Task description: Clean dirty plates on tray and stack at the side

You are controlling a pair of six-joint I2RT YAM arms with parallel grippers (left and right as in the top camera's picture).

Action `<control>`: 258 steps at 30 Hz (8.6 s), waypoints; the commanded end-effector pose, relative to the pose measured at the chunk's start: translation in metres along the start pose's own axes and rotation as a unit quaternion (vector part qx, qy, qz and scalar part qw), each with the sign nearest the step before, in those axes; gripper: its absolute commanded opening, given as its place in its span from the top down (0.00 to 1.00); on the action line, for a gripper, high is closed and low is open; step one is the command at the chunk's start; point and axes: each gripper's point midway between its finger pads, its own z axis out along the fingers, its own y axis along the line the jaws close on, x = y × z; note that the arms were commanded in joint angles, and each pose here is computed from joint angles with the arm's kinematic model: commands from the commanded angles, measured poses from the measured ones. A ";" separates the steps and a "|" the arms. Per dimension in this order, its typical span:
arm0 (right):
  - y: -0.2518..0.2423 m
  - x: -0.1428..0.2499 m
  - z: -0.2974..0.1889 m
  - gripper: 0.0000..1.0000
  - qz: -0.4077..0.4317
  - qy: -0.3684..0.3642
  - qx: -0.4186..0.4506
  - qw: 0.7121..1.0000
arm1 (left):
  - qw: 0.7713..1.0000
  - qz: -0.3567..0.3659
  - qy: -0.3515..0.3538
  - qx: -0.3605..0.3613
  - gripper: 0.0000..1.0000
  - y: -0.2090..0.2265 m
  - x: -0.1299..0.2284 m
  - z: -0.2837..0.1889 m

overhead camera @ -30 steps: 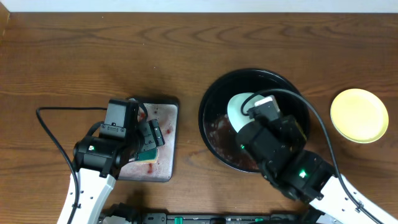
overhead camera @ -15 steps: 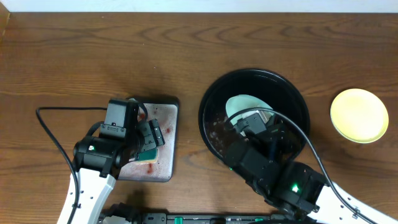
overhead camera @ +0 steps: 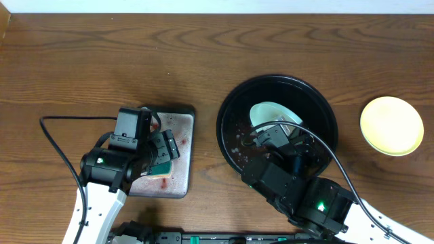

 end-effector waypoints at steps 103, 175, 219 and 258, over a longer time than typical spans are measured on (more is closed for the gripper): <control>-0.004 0.080 0.092 0.99 0.426 0.223 -0.140 0.866 | 1.000 0.001 -0.003 0.002 0.16 -0.001 -0.003 -0.003; -0.074 0.045 -0.054 0.01 0.381 -0.145 -0.249 0.879 | 1.000 0.001 -0.003 0.002 0.16 -0.001 -0.003 -0.003; 0.017 0.112 0.048 0.01 0.389 -0.228 -0.157 0.878 | 1.000 0.001 -0.003 0.002 0.16 -0.001 -0.003 -0.003; 0.017 0.112 0.048 0.01 0.389 -0.228 -0.157 0.878 | 0.843 0.046 -0.524 0.112 0.16 0.045 -0.038 -0.017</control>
